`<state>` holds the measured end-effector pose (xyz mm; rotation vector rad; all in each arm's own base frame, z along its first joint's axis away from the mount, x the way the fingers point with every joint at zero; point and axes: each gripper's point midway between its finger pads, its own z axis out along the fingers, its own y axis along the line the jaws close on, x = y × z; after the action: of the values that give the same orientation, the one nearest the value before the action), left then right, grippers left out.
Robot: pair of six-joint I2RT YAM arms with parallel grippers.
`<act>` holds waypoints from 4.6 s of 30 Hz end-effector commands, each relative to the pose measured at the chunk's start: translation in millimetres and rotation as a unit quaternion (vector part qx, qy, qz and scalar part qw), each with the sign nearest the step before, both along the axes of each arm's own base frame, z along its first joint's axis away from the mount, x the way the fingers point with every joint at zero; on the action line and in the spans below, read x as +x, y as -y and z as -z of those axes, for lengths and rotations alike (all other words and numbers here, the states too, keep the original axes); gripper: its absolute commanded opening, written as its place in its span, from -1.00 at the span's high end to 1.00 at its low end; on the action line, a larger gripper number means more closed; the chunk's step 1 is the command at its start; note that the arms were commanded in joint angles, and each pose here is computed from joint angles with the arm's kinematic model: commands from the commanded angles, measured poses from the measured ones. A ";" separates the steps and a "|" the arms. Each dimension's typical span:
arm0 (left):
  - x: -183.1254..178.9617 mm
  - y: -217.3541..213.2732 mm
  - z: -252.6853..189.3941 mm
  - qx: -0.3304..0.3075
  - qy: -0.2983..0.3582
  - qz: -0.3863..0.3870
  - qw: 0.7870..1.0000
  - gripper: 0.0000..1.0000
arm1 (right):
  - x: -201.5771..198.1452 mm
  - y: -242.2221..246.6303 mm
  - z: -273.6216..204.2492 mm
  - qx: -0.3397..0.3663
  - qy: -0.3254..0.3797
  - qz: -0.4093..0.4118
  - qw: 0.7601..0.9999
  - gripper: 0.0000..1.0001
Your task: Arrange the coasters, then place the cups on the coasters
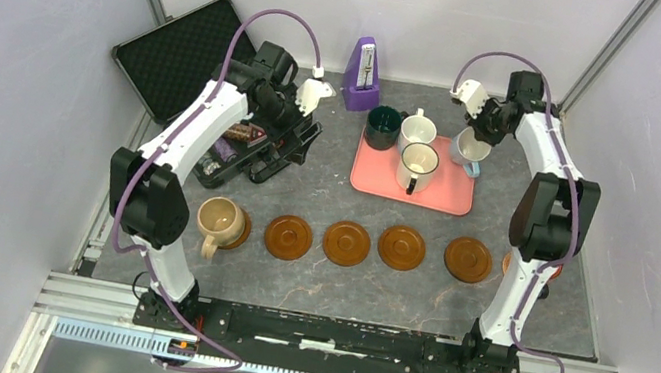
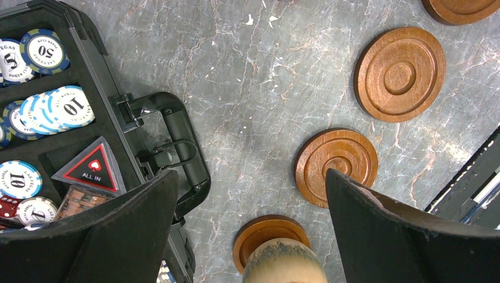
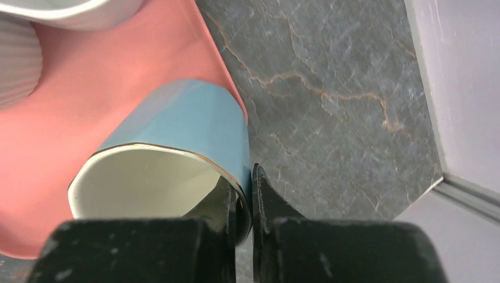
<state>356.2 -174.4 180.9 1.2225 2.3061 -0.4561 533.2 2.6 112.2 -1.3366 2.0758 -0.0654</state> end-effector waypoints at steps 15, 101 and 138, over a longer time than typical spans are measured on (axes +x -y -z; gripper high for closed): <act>-2.6 10.8 -11.4 -0.035 0.014 -0.001 0.999 -1.00 | -53.9 11.0 -39.5 0.063 -0.079 0.166 0.981 1.00; -42.9 2.8 3.1 -0.056 -0.002 -0.025 0.998 -1.00 | -272.3 26.2 5.6 0.046 -0.161 0.139 0.976 0.40; -19.9 3.8 -21.2 -0.082 0.022 -0.121 0.989 -1.00 | -171.2 -52.3 -72.9 0.186 -0.069 0.168 0.966 -0.67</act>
<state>317.7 -168.0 172.2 1.0109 2.3636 -0.5081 334.8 49.1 178.4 -0.9110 2.3018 0.3068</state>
